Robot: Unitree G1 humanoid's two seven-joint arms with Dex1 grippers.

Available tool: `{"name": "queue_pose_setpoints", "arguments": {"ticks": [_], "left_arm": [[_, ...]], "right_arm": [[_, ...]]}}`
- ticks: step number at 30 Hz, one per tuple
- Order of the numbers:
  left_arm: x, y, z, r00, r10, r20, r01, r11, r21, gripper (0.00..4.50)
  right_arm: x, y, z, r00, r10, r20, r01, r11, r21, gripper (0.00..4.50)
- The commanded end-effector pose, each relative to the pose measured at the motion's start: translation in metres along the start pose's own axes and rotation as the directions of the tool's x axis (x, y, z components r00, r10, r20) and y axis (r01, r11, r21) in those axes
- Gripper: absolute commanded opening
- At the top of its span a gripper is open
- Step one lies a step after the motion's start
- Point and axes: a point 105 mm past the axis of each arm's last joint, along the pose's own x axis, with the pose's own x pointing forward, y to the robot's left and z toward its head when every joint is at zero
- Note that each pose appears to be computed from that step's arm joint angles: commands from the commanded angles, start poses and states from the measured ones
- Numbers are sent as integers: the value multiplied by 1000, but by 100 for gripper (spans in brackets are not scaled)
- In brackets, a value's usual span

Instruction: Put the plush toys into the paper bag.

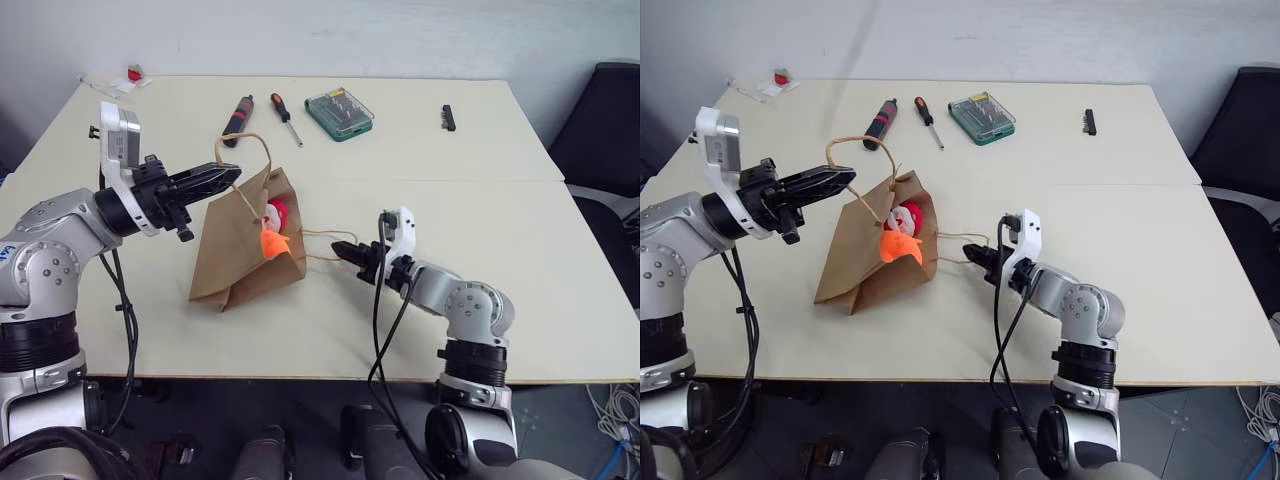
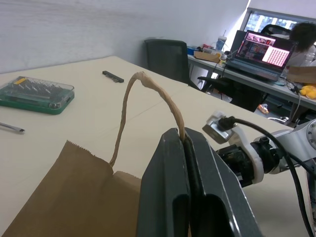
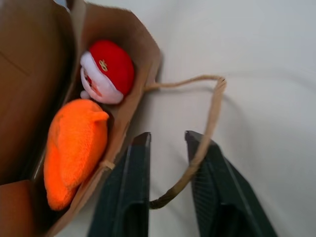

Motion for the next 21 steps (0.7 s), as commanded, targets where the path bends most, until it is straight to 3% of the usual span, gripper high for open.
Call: {"name": "queue_pose_setpoints", "arguments": {"ticks": [1, 6, 13, 21], "left_arm": [[-7, -4, 13, 1000, -1, 25, 0, 999, 50, 0], [-6, -3, 15, 1000, -2, 29, 0, 999, 54, 0], [11, 0, 27, 995, -31, 91, 25, 997, 69, 0], [48, -3, 9, 990, -88, 111, 82, 995, 63, 0]], "right_arm": [[-10, 19, 17, 994, 86, 74, -78, 992, -98, 3], [-40, 57, 65, 941, 267, 209, -193, 929, -315, 3], [-79, 98, 111, 867, 416, 274, -218, 811, -543, 3], [-76, 104, 106, 897, 368, 244, -80, 680, -729, 3]]}}
